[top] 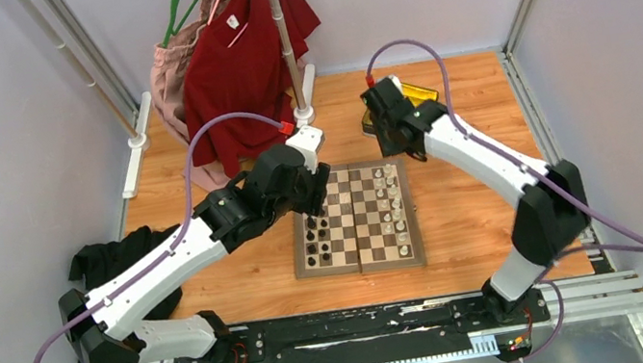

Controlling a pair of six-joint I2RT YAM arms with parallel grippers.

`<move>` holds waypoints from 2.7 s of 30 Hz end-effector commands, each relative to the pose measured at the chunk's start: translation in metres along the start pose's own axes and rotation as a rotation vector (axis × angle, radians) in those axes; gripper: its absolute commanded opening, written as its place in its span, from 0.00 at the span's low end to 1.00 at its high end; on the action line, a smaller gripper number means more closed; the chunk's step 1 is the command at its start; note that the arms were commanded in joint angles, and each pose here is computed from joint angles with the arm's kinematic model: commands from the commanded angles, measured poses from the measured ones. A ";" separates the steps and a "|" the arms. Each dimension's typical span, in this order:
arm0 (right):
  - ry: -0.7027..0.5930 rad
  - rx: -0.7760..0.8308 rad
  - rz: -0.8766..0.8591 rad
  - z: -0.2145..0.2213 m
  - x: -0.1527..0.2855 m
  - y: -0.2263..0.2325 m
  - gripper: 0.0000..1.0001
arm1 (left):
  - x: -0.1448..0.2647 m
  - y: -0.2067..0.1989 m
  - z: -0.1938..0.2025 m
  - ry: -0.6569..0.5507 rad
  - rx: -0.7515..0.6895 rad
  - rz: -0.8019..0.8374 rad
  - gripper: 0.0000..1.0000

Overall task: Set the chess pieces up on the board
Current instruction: Pick up the chess piece from the storage box.

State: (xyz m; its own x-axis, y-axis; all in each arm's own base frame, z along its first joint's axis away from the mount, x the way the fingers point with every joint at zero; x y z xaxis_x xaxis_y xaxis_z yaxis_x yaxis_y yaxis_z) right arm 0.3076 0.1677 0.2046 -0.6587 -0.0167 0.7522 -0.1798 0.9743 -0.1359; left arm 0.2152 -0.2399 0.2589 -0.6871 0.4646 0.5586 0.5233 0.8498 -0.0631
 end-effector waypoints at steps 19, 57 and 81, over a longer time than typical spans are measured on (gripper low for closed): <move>0.118 -0.233 0.255 -0.096 -0.193 -0.130 0.39 | -0.018 0.021 -0.021 0.011 -0.025 -0.044 0.61; 0.302 -0.146 0.203 -0.032 -0.233 -0.128 0.33 | -0.038 0.031 -0.013 0.062 -0.001 -0.011 0.60; 0.247 -0.151 0.163 -0.052 -0.222 -0.125 0.00 | -0.041 0.033 -0.009 0.070 0.002 -0.009 0.59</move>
State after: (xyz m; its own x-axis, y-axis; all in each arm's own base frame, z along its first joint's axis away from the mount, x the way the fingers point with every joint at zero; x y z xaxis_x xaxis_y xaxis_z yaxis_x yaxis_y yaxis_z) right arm 0.5152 0.0608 0.0792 -0.4659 0.2098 0.8596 0.0443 0.9758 -0.2142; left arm 0.2626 -0.2334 0.2407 -0.6478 0.4271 0.6308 0.5172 0.8546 -0.0474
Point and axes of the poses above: each gripper's point midway between its finger pads, its own x axis back along the fingers, its own y axis along the line the jaws close on, z = x × y, the point moved 4 cm from there along x, back along the fingers, and after that the axes turned 2 degrees about x, right-handed, at the moved point
